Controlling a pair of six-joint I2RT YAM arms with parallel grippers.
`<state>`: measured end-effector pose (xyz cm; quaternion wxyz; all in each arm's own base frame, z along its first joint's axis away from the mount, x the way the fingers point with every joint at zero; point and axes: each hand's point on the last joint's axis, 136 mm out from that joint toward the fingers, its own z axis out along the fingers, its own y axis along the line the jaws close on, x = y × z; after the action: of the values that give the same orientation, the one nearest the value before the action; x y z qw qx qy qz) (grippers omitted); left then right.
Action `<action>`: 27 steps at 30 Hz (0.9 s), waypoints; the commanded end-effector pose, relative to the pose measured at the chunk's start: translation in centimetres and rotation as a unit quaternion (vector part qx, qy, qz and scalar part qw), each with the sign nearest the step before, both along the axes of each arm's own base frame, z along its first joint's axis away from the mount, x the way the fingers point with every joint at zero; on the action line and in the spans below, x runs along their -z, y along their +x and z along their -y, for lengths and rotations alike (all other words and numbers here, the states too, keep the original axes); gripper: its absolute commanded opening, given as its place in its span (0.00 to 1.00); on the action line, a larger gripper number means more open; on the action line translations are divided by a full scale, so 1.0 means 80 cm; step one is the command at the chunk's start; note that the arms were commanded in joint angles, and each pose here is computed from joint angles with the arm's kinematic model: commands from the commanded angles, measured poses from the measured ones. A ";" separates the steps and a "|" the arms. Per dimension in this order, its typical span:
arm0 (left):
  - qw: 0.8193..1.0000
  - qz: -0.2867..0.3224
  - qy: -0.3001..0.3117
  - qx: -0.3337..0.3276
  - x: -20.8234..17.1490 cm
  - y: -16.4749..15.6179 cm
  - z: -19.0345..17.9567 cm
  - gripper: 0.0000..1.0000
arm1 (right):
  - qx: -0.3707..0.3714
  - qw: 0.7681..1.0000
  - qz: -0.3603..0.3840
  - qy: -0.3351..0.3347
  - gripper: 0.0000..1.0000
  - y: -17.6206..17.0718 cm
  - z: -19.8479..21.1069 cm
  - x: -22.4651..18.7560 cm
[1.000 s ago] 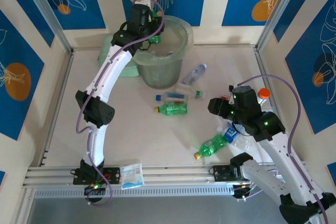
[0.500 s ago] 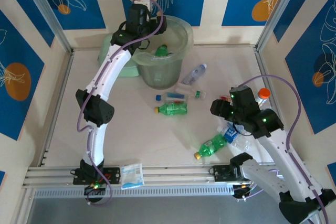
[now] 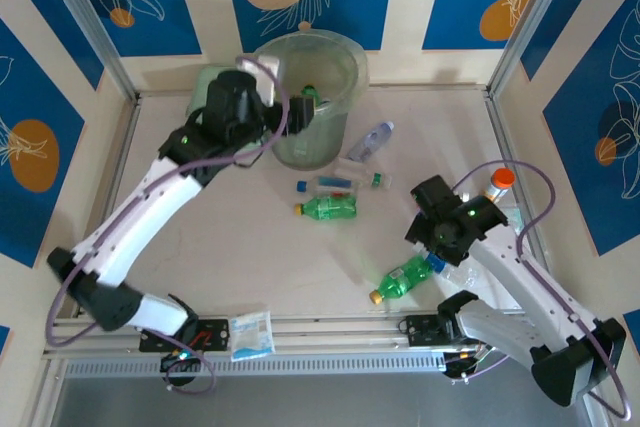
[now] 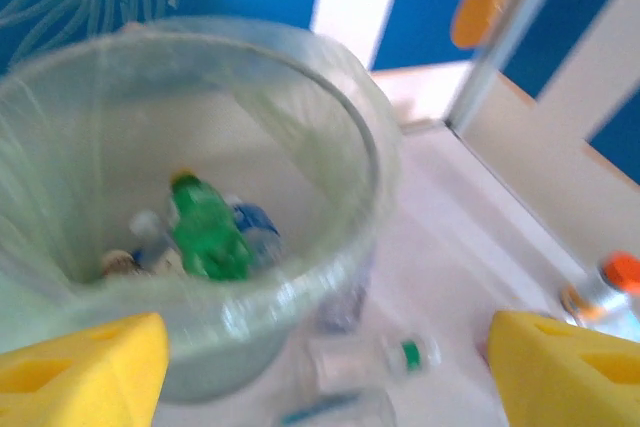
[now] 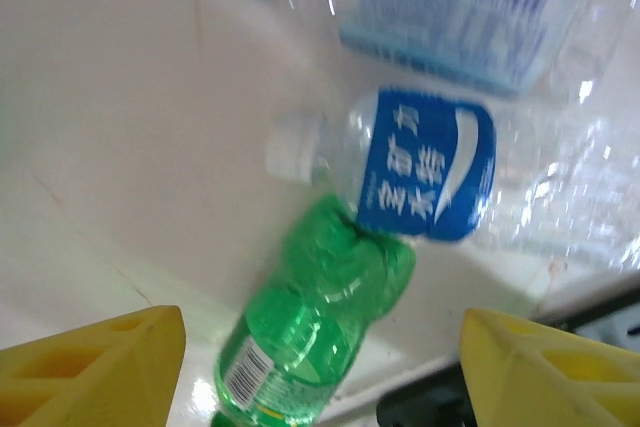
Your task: Put the plastic bottles in the bin
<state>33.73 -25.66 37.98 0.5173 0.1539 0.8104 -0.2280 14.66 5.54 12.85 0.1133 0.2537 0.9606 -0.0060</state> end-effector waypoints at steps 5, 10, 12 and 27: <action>0.992 -0.099 0.039 0.067 0.123 -0.086 0.000 0.85 | 0.047 0.996 -0.080 -0.020 0.78 -0.044 -0.018 0.048; 0.985 -0.155 0.035 0.065 0.178 -0.114 -0.014 0.85 | 0.048 0.994 -0.093 0.004 0.80 -0.040 -0.040 0.074; 0.983 -0.166 0.042 0.062 0.191 -0.117 -0.017 0.85 | 0.051 0.993 -0.104 -0.001 0.80 -0.040 -0.043 0.082; 0.979 -0.192 0.045 0.047 0.212 -0.123 -0.025 0.84 | 0.033 0.992 -0.123 0.027 0.84 -0.025 -0.070 0.117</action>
<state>24.45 -23.81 21.14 0.3375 0.1721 0.8954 -0.2338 12.43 10.42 4.02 -0.0012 0.2913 0.9561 -0.0324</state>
